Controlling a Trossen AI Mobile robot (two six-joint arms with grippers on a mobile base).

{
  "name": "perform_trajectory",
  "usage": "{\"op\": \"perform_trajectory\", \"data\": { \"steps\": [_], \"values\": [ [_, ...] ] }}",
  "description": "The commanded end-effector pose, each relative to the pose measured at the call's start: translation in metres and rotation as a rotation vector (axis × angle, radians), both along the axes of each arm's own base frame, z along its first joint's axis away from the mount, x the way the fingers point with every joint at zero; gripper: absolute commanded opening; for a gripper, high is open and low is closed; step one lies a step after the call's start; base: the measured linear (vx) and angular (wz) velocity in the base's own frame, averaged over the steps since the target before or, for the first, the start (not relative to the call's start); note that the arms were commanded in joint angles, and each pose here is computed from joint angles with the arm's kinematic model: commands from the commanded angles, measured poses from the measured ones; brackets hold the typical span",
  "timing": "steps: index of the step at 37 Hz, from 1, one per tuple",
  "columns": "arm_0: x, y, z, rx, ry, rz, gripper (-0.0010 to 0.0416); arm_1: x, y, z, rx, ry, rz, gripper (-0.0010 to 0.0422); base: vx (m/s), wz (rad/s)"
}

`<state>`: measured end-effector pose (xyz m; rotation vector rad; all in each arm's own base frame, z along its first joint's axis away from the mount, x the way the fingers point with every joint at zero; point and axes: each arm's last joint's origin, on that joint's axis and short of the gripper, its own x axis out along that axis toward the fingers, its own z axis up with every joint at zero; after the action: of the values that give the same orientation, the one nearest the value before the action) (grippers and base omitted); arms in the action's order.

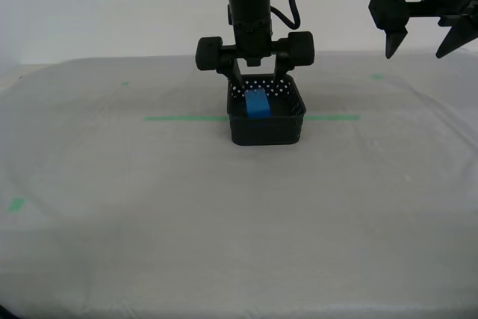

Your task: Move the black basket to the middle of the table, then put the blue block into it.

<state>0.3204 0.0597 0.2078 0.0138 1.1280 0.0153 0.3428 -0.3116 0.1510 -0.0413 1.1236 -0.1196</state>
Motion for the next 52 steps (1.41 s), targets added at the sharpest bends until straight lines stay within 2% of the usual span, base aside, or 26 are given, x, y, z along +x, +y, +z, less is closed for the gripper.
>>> {"op": "perform_trajectory", "data": {
  "steps": [1, 4, 8, 12, 15, 18, 20, 28, 39, 46, 52],
  "values": [
    [0.000, 0.000, 0.000, -0.002, -0.002, -0.001, 0.0398, -0.001, 0.000, 0.001, 0.001, 0.006, -0.001, 0.0359, 0.000, 0.000],
    [0.000, 0.000, 0.000, -0.002, -0.002, -0.001, 0.0399, -0.002, 0.001, 0.004, 0.002, 0.010, -0.011, 0.0414, 0.000, 0.000],
    [0.000, 0.000, 0.000, -0.002, -0.002, -0.001, 0.0399, 0.000, 0.007, 0.011, 0.011, 0.003, -0.026, 0.0380, 0.000, 0.000],
    [0.000, 0.000, 0.000, -0.002, -0.002, -0.001, 0.0399, 0.003, 0.017, 0.023, 0.021, -0.013, -0.010, 0.0409, 0.000, 0.000],
    [0.000, 0.000, 0.000, -0.002, -0.003, -0.001, 0.0398, 0.007, 0.027, 0.033, 0.045, -0.031, -0.012, 0.0393, 0.000, 0.000],
    [0.000, 0.000, 0.000, -0.002, -0.002, -0.001, 0.0398, 0.010, 0.040, 0.044, 0.063, -0.039, 0.003, 0.0406, 0.000, 0.000],
    [0.000, 0.000, 0.000, -0.002, -0.002, -0.001, 0.0399, 0.014, 0.049, 0.050, 0.080, -0.044, -0.004, 0.0399, 0.000, 0.000],
    [0.000, 0.000, 0.000, -0.002, -0.004, -0.001, 0.0399, 0.029, 0.092, 0.068, 0.107, -0.055, 0.002, 0.0402, 0.000, 0.000],
    [0.000, 0.000, 0.000, -0.001, -0.005, -0.001, 0.0399, 0.045, 0.175, 0.071, 0.101, -0.065, 0.095, 0.0401, 0.000, 0.000],
    [0.000, 0.000, 0.001, -0.001, -0.006, -0.001, 0.0399, 0.037, 0.226, 0.064, 0.045, -0.094, 0.143, 0.0401, 0.000, 0.000],
    [0.000, 0.000, 0.001, -0.001, -0.006, -0.001, 0.0399, 0.023, 0.248, 0.053, 0.076, -0.150, 0.123, 0.0401, 0.000, 0.000]
  ]
}}
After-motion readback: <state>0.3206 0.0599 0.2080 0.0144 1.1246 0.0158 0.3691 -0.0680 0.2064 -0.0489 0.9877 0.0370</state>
